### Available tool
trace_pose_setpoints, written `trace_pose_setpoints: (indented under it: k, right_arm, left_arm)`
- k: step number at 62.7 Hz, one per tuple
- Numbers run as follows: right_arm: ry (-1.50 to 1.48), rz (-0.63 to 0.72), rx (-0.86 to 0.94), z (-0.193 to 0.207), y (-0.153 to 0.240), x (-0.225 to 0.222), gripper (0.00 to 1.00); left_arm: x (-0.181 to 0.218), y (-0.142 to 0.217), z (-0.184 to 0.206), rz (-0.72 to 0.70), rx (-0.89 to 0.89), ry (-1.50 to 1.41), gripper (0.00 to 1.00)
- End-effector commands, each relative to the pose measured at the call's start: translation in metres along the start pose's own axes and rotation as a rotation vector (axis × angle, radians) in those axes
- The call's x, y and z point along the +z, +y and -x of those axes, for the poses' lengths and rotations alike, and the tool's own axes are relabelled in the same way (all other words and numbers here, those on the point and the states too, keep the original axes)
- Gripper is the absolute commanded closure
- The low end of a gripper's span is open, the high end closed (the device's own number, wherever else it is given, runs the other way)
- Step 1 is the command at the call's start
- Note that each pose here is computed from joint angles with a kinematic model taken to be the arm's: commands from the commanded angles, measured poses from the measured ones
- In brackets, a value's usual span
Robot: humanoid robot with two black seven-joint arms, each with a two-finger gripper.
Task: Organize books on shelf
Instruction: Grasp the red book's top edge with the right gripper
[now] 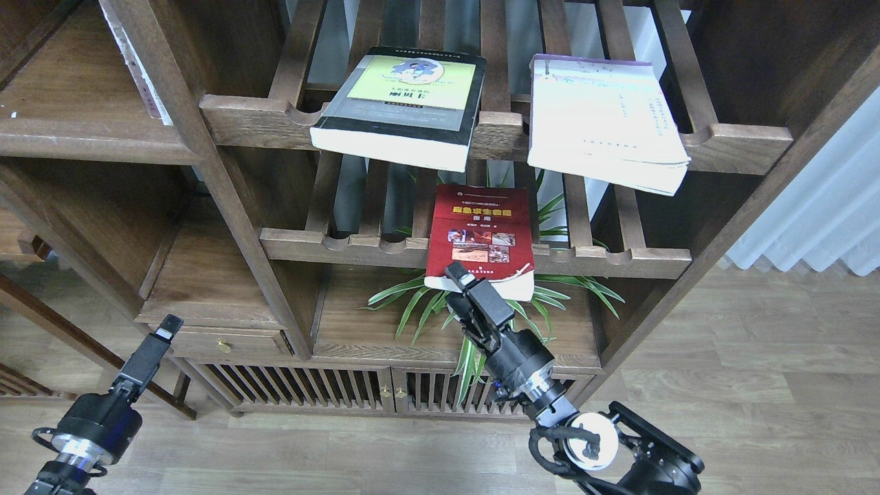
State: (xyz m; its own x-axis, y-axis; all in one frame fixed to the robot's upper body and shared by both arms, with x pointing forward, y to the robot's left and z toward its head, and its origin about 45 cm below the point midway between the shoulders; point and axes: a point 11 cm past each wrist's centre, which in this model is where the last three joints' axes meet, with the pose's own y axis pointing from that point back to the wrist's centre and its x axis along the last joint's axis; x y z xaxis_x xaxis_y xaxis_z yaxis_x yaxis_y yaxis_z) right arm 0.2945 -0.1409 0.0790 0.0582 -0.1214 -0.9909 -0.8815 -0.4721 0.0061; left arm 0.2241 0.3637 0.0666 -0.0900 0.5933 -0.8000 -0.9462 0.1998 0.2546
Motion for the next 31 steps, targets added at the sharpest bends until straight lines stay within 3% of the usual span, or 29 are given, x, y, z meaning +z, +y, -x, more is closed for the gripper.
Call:
trace_pose_setpoints:
  k: [1, 8, 17, 25, 28, 31]
  right_arm:
    - [0.009, -0.018, -0.021, 0.007, -0.008, -0.005, 0.05]
    - [0.005, -0.053, -0.02, 0.007, -0.008, -0.012, 0.24]
    - [0.004, -0.058, -0.011, 0.004, -0.006, -0.012, 0.35]
    - [-0.023, -0.078, 0.011, -0.003, 0.002, -0.013, 0.63]
    - [-0.042, -0.098, 0.018, -0.005, 0.005, -0.015, 0.79]
    - [-0.052, -0.104, 0.024, -0.007, 0.007, -0.015, 0.86]
  left_arm:
    - [0.002, 0.0, 0.0, 0.005, 0.0, 0.0, 0.0]
    - [0.002, 0.0, 0.0, 0.006, 0.0, -0.001, 0.0]
    - [0.003, 0.0, -0.002, 0.007, 0.005, -0.002, 0.0]
    - [0.003, 0.0, -0.003, 0.009, 0.01, -0.003, 0.0]
    - [0.003, 0.0, -0.003, 0.009, 0.01, -0.003, 0.0]
    - [0.003, 0.0, -0.003, 0.009, 0.01, -0.003, 0.0]
